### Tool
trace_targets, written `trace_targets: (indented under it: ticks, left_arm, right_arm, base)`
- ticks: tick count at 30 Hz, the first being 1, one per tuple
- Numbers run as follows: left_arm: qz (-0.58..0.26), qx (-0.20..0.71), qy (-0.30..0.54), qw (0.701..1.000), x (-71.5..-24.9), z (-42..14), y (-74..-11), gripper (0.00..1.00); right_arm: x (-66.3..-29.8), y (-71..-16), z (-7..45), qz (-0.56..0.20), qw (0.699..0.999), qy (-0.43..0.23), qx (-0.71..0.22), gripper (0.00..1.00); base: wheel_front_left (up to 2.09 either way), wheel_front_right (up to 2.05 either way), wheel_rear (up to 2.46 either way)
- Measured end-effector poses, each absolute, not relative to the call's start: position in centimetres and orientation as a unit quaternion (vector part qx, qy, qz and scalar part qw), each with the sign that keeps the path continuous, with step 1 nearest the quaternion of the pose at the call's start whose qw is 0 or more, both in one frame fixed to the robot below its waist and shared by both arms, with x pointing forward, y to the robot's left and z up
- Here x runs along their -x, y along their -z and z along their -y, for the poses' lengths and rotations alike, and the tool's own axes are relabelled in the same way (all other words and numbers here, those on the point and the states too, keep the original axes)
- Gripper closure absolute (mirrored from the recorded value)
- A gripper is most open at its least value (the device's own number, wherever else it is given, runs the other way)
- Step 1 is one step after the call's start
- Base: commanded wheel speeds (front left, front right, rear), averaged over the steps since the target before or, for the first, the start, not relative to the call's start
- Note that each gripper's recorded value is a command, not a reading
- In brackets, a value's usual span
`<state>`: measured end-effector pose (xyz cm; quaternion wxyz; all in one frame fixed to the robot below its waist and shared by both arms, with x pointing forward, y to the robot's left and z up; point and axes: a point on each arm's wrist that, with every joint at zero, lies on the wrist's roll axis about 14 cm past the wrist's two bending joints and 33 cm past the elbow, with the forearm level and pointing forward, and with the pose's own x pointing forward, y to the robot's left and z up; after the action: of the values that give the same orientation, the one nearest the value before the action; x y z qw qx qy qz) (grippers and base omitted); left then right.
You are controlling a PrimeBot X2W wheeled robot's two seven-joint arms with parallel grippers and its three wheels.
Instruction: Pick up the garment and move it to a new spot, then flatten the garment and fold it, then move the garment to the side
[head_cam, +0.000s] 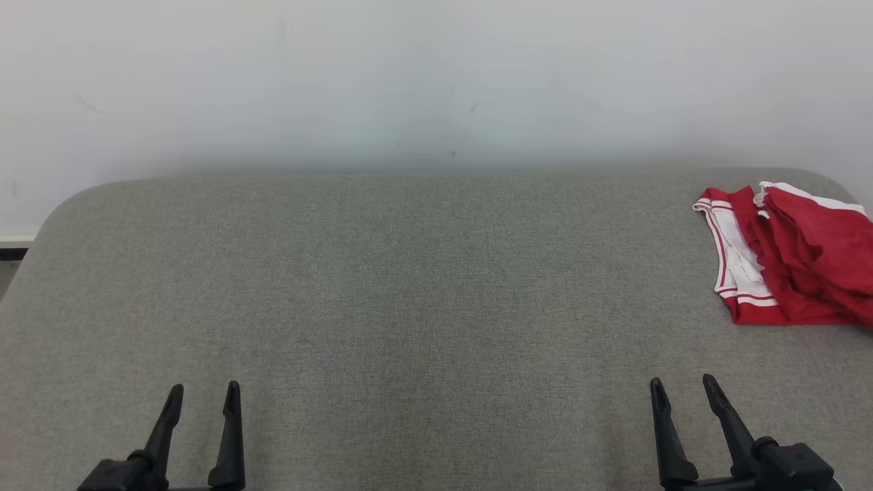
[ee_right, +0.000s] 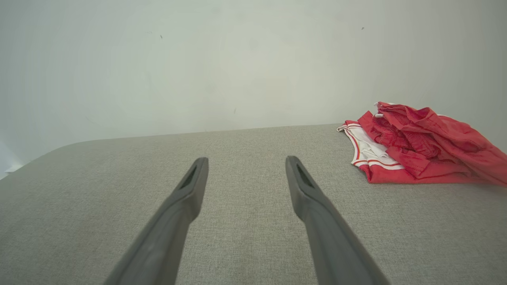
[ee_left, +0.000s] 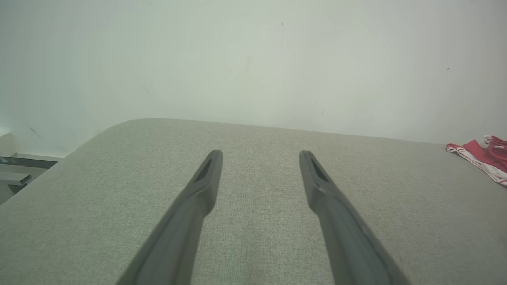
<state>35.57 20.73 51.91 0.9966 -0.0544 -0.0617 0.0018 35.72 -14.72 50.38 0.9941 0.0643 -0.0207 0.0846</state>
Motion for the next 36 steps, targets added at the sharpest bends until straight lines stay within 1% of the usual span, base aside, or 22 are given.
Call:
trace_targets:
  ticks: [1, 2, 6, 10, 18, 25, 36]
  left_arm:
    - [0.061, 0.056, -0.003, 0.997, -35.6, -20.7, -51.8, 0.0]
    - [0.059, 0.057, -0.004, 0.997, -35.5, -20.8, -51.7, 1.0]
    - [0.032, 0.063, -0.006, 0.997, -35.1, -20.5, -50.1, 1.0]
    - [0.013, 0.095, -0.017, 0.995, -35.0, -20.9, -49.2, 1.0]
    - [0.006, 0.179, -0.031, 0.983, -35.2, -21.2, -48.9, 1.0]
    - [0.002, 0.226, -0.038, 0.973, -35.4, -21.4, -48.8, 1.0]
    - [-0.001, 0.31, -0.046, 0.95, -35.9, -21.5, -48.8, 1.0]
  right_arm:
    - [-35.7, -50.3, 14.7, 0.02, 0.994, -0.085, -0.064, 0.0]
    - [-35.7, -50.2, 14.7, 0.017, 0.994, -0.085, -0.064, 1.0]
    - [-35.1, -48.4, 14.7, -0.011, 0.994, -0.082, -0.066, 1.0]
    - [-35.0, -48.1, 15.0, -0.02, 0.992, -0.074, -0.099, 1.0]
    - [-35.3, -48.0, 15.8, -0.028, 0.982, -0.052, -0.182, 1.0]
    - [-35.7, -48.0, 16.2, -0.031, 0.972, -0.04, -0.231, 1.0]
    - [-36.2, -48.2, 16.9, -0.032, 0.949, -0.023, -0.314, 1.0]
  base:
    - [0.0, 0.0, 0.0]
    - [0.0, 0.0, 0.0]
    - [0.0, 0.0, 0.0]
    - [0.0, 0.0, 0.0]
    - [0.0, 0.0, 0.0]
    - [0.0, 0.0, 0.0]
    - [0.0, 0.0, 0.0]
